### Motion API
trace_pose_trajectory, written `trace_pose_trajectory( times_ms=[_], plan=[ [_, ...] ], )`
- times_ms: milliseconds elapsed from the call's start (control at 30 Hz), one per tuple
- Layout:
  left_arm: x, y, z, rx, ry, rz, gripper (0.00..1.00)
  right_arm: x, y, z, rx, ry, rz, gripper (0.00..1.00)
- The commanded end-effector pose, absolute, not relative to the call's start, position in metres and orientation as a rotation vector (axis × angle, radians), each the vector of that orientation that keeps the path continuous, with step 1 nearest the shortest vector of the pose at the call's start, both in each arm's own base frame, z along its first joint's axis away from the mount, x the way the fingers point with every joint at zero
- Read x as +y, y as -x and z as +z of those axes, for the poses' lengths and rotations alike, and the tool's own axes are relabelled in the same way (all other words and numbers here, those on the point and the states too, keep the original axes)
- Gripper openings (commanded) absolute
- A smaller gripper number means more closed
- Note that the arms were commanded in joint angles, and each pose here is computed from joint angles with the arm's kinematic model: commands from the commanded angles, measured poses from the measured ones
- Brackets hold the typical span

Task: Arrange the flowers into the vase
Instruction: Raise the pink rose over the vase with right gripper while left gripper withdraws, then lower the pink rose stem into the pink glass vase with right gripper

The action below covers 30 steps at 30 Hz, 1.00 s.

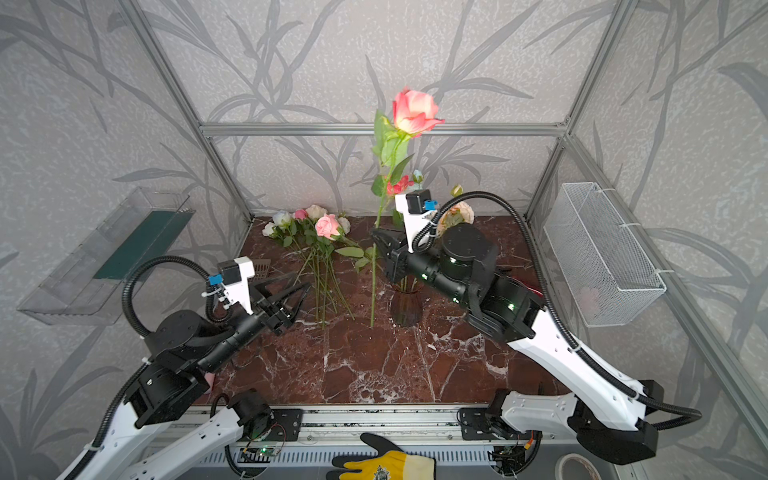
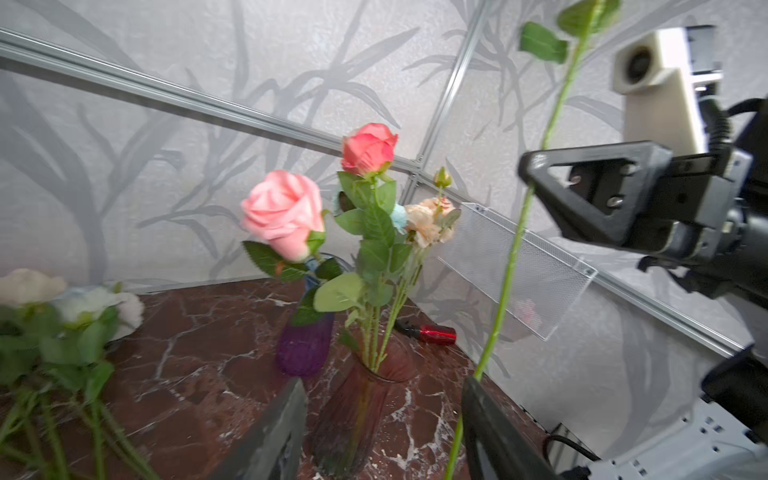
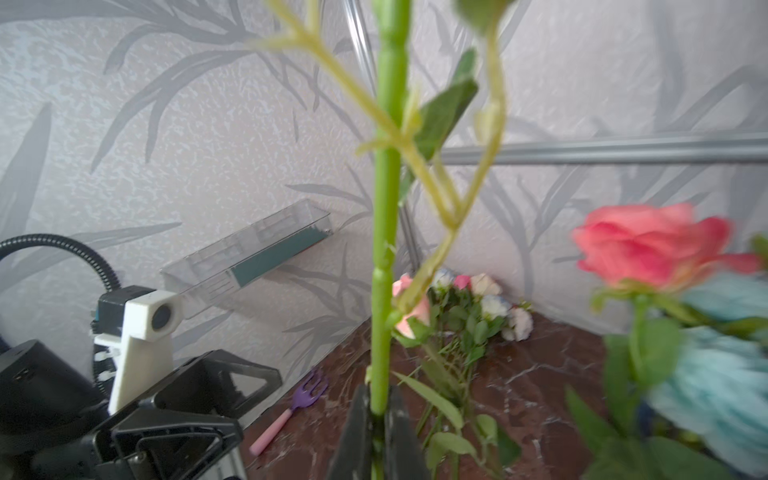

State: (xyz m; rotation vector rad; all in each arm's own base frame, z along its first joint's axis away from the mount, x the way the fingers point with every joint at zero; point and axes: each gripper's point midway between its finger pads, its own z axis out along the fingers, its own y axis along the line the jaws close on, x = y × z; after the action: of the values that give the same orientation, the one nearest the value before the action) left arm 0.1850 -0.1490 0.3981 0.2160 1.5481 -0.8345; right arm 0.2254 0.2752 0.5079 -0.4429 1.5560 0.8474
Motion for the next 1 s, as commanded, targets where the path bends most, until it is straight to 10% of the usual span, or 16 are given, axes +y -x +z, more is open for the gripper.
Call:
trace_pose_trajectory(
  times_ms=[0, 967],
  plan=[
    [-0.115, -0.196, 0.362, 1.619, -0.049, -0.675, 0.61, 0.224, -0.24, 0.517, 1.508, 0.38, 0.541, 0.0],
    [-0.116, -0.203, 0.325, 1.708, 0.021, -0.685, 0.61, 0.215, -0.32, 0.411, 1.693, 0.195, 0.459, 0.0]
  ],
)
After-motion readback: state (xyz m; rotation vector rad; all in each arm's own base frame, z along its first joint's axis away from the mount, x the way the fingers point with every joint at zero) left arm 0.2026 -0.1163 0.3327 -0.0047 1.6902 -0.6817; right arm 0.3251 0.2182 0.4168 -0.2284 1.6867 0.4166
